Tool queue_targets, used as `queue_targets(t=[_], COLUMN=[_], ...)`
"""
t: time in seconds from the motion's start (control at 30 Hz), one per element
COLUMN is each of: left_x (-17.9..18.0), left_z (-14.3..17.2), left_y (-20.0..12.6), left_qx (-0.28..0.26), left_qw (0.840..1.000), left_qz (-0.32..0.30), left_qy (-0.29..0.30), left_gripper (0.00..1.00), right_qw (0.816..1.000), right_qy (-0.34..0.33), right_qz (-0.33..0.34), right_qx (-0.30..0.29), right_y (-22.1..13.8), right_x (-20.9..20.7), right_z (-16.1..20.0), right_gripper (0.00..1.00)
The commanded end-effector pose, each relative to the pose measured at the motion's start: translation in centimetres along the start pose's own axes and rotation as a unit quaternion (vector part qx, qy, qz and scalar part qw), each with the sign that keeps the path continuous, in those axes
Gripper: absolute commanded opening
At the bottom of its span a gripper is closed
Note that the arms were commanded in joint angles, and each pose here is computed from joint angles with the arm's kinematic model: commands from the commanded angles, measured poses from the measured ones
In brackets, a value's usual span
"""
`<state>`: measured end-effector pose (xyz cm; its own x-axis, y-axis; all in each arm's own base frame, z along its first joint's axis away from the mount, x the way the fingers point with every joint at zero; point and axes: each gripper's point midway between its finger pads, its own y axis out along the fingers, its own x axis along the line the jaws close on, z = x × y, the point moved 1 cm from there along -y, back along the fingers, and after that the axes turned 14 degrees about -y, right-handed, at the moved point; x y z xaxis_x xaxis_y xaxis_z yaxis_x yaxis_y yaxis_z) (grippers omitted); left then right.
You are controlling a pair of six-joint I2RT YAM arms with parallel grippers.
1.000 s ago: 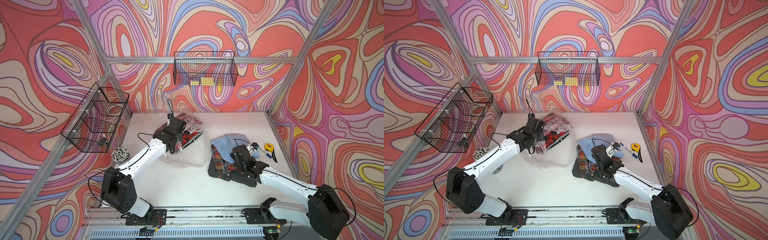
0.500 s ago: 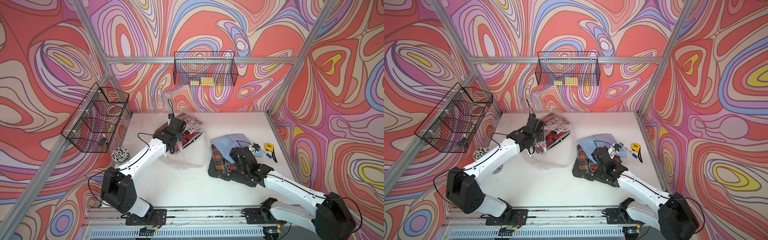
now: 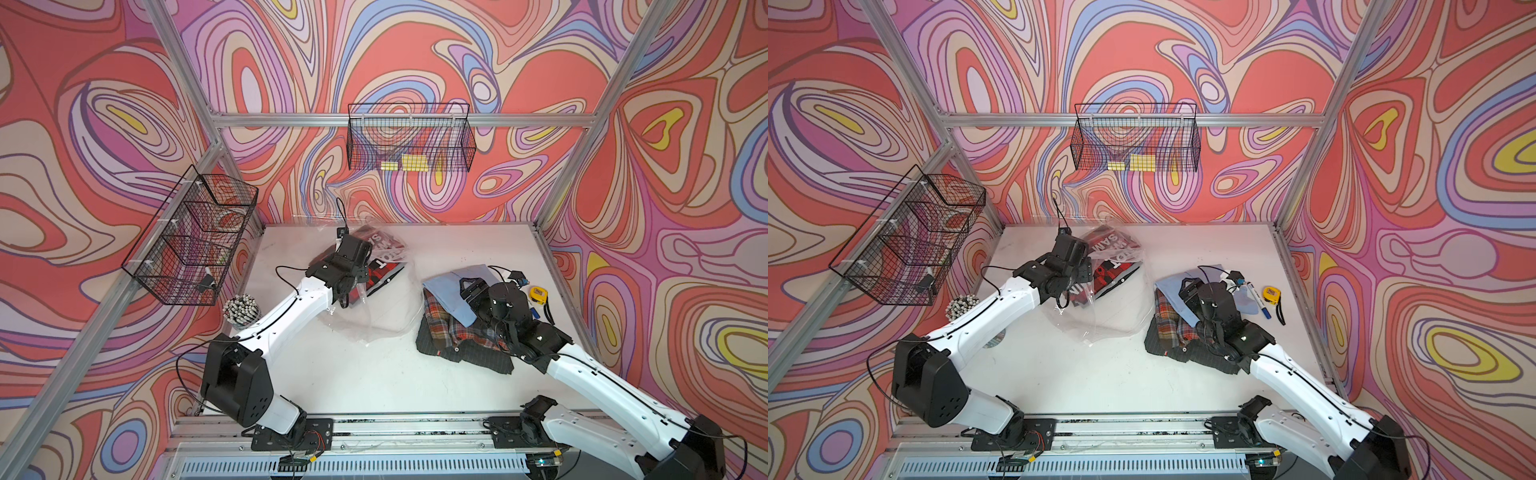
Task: Take the shirt out of the vacuum bag
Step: Place the shirt at the center of the board.
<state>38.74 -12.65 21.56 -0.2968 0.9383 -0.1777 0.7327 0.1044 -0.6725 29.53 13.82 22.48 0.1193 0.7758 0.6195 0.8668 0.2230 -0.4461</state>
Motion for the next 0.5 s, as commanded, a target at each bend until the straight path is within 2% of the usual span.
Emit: queue_targets(t=[0.0,0.1,0.2,0.23,0.3,0.47], left_x=[0.1,-0.1,0.0,0.0,0.1,0.3], left_z=[-1.0,-0.8,-0.7,-0.7,-0.6,-0.6], left_y=[-0.6,-0.3,-0.2,-0.3,-0.3,-0.5], left_qx=[-0.008,-0.003,-0.001,-0.001,-0.001,-0.008], left_qw=[1.000,1.000,1.000,1.000,1.000,1.000], left_qz=[0.000,0.001,0.000,0.000,-0.001,0.002], left_qy=[-0.006,-0.006,-0.007,-0.006,-0.006,-0.007], left_gripper=[0.77,0.77,0.77,0.77,0.77,0.77], right_qw=[0.999,0.997,0.995,0.994,0.994,0.998], right_qy=[0.004,-0.014,-0.055,-0.064,-0.065,-0.015], right_qz=[-0.035,-0.069,-0.062,-0.048,-0.044,-0.017], right_qx=[-0.002,-0.021,-0.058,-0.068,-0.073,-0.060], right_y=[-0.4,0.5,1.3,1.7,3.2,7.1], right_x=[1.6,3.5,4.4,4.2,3.4,-0.9], right_z=[-0.4,-1.2,-2.9,-3.5,-4.5,-4.3], right_gripper=[0.77,0.77,0.79,0.82,0.83,0.82])
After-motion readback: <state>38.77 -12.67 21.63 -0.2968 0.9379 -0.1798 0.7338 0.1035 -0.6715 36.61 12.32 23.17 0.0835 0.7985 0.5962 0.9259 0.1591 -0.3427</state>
